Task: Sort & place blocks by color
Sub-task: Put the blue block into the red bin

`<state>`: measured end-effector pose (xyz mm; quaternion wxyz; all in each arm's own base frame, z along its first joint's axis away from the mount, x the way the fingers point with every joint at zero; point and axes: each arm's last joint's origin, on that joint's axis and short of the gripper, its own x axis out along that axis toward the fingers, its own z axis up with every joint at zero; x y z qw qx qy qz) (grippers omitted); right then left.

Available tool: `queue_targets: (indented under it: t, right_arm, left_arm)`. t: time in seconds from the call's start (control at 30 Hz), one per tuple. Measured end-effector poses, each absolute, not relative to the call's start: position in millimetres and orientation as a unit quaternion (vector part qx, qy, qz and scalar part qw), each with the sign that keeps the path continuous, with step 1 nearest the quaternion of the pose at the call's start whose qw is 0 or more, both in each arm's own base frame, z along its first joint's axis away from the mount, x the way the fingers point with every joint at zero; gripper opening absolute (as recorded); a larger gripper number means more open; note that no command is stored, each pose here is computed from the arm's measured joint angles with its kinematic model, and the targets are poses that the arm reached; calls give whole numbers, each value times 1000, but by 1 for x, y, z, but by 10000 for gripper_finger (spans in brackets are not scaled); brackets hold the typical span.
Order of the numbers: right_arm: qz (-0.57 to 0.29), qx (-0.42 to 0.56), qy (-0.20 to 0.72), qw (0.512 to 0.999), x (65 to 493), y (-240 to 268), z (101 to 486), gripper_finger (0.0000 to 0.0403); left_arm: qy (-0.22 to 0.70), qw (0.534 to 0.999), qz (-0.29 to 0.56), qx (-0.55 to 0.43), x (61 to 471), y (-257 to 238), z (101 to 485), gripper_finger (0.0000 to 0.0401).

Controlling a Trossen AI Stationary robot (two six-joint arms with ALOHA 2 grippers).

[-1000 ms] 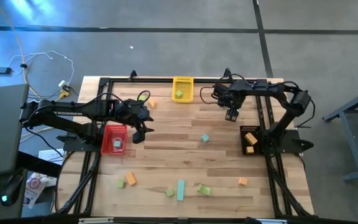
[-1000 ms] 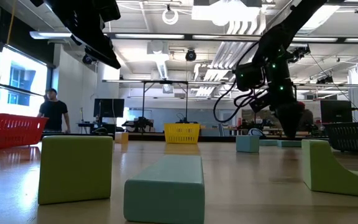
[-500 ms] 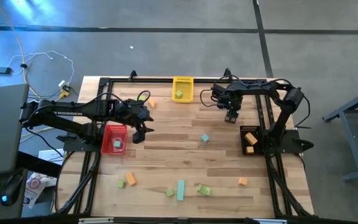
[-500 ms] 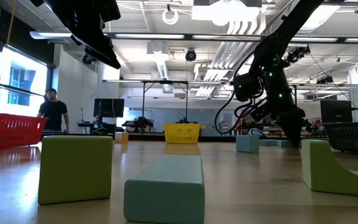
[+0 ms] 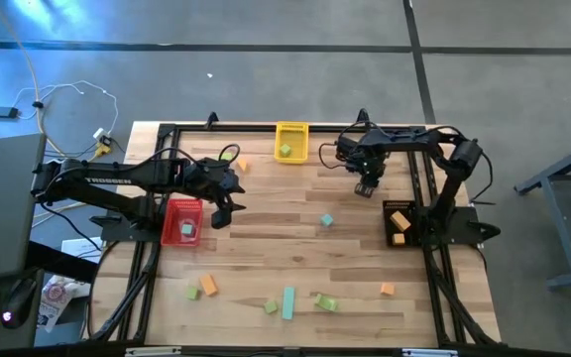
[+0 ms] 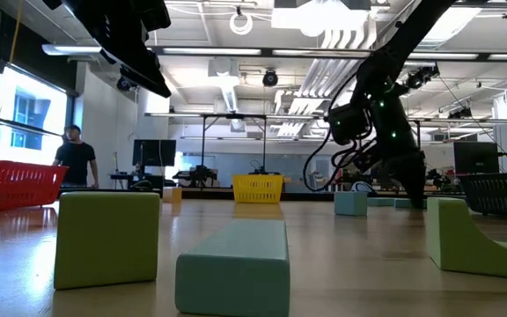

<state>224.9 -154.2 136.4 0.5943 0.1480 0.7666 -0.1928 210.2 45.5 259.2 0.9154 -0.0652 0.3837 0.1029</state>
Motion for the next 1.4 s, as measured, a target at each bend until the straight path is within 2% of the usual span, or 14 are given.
queue_targets:
  t: [0.13,0.6,0.9,1.13,1.4]
  right_arm:
    - [-166,154,746,627,237,-142,149,88]
    - [-157,98,670,719,285,-84,182,88]
    - [-124,41,564,816,325,-45,203,88]
    - [-105,3,449,888,352,-23,220,88]
    - [-66,-34,357,931,367,0,233,88]
  left_arm:
    - [383,915,103,-66,210,46,259,223]
    - [379,914,113,-90,211,46,259,223]
    - [374,915,118,-99,211,46,260,223]
    - [331,928,126,-116,217,47,266,223]
    - [321,940,102,-54,219,47,269,223]
